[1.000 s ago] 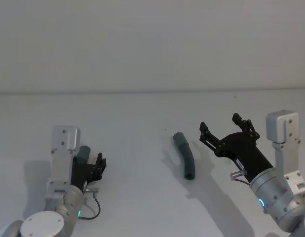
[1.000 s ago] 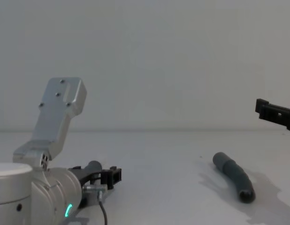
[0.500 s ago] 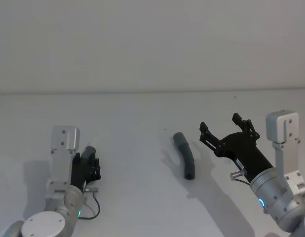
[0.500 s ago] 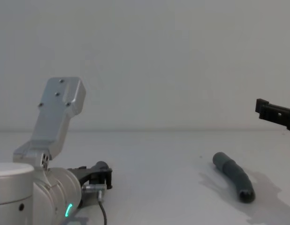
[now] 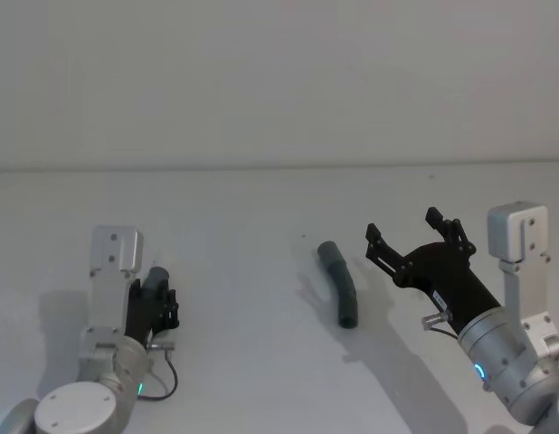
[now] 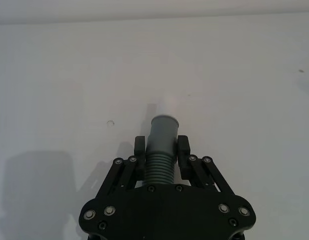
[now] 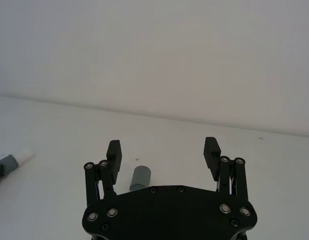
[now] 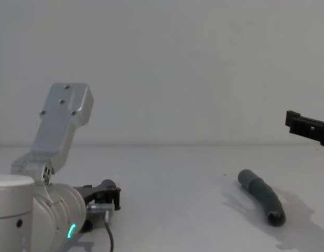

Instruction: Use both hands to pick up one end of the pipe from the table, align the ends, and insert them.

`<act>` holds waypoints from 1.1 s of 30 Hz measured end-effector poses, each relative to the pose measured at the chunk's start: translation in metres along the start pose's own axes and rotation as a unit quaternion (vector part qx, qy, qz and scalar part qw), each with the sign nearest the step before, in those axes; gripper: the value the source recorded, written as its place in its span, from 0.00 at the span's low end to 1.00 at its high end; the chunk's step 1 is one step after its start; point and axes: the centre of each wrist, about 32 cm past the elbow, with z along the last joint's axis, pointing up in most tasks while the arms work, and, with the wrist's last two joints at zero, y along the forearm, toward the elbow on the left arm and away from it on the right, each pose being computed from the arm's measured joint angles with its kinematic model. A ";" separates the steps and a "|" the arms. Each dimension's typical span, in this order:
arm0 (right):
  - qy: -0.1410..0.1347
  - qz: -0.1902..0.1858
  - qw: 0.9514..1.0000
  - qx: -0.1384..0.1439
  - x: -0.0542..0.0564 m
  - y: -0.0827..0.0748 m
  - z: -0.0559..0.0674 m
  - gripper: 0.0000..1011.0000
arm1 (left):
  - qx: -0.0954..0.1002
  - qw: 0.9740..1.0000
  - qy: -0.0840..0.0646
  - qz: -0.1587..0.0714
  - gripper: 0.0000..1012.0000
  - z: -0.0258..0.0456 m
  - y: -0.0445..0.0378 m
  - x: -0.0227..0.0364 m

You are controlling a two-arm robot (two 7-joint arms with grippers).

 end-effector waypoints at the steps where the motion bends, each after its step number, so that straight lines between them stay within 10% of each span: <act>1: 0.000 0.000 1.000 0.000 0.000 0.000 0.000 0.99 | 0.000 1.000 -0.001 0.000 0.34 0.0005 -0.0001 0.0003; 18: 0.000 0.000 1.000 0.000 0.000 0.000 0.000 0.99 | -0.039 0.997 -0.041 -0.047 0.34 0.0223 -0.0048 0.0128; 33: 0.000 0.000 1.000 0.000 0.000 0.000 0.000 0.99 | -0.086 0.982 -0.092 -0.138 0.34 0.0483 -0.0108 0.0404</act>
